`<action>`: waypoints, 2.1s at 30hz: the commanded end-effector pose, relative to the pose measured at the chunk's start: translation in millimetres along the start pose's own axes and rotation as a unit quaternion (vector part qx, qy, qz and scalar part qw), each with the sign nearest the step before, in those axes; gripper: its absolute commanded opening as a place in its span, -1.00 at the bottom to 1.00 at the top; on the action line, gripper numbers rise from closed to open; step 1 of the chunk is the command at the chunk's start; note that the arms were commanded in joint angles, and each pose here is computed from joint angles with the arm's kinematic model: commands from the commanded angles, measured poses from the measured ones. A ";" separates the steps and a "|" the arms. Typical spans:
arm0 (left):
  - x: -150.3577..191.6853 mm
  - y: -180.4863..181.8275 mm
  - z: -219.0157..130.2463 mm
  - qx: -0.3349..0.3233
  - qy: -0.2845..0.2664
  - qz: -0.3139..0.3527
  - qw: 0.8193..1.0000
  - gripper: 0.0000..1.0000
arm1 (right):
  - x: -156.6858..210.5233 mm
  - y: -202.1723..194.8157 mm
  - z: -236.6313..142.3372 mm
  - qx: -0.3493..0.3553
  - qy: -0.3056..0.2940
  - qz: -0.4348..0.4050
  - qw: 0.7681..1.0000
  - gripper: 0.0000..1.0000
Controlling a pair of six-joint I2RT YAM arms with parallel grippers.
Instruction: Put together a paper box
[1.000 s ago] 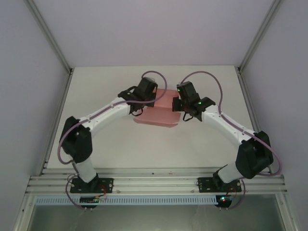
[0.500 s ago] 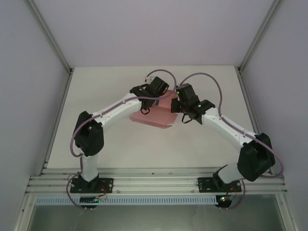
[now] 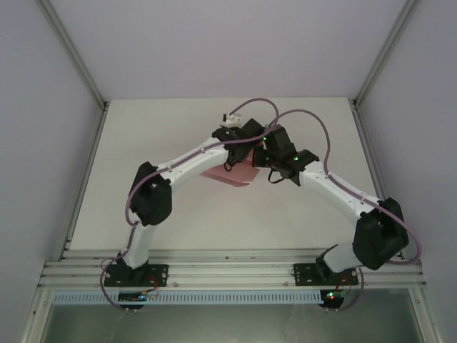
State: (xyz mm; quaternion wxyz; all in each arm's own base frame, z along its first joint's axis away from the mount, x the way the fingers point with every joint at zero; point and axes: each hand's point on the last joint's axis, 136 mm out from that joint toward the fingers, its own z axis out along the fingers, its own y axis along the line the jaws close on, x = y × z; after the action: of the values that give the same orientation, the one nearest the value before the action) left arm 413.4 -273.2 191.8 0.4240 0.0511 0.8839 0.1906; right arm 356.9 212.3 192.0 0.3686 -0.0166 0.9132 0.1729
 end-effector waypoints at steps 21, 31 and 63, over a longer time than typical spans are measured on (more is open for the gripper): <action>-9.2 -10.3 -53.9 0.344 0.020 -0.065 0.936 0.44 | 20.5 6.0 4.1 -0.038 0.061 0.027 0.997 -1.00; 9.8 39.2 -53.0 0.375 0.049 -0.159 0.912 0.99 | 56.1 -15.7 29.1 0.024 0.152 0.055 0.987 -1.00; 71.3 123.9 -30.9 0.313 0.086 -0.220 0.920 0.99 | 40.8 12.4 41.4 -0.038 0.182 -0.214 0.959 0.96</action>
State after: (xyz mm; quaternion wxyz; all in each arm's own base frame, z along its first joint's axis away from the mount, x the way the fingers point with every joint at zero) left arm 334.7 -147.8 201.5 0.3461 -0.0427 0.9194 -0.1820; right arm 337.8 222.0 104.4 0.1655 -0.1005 0.9776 0.0831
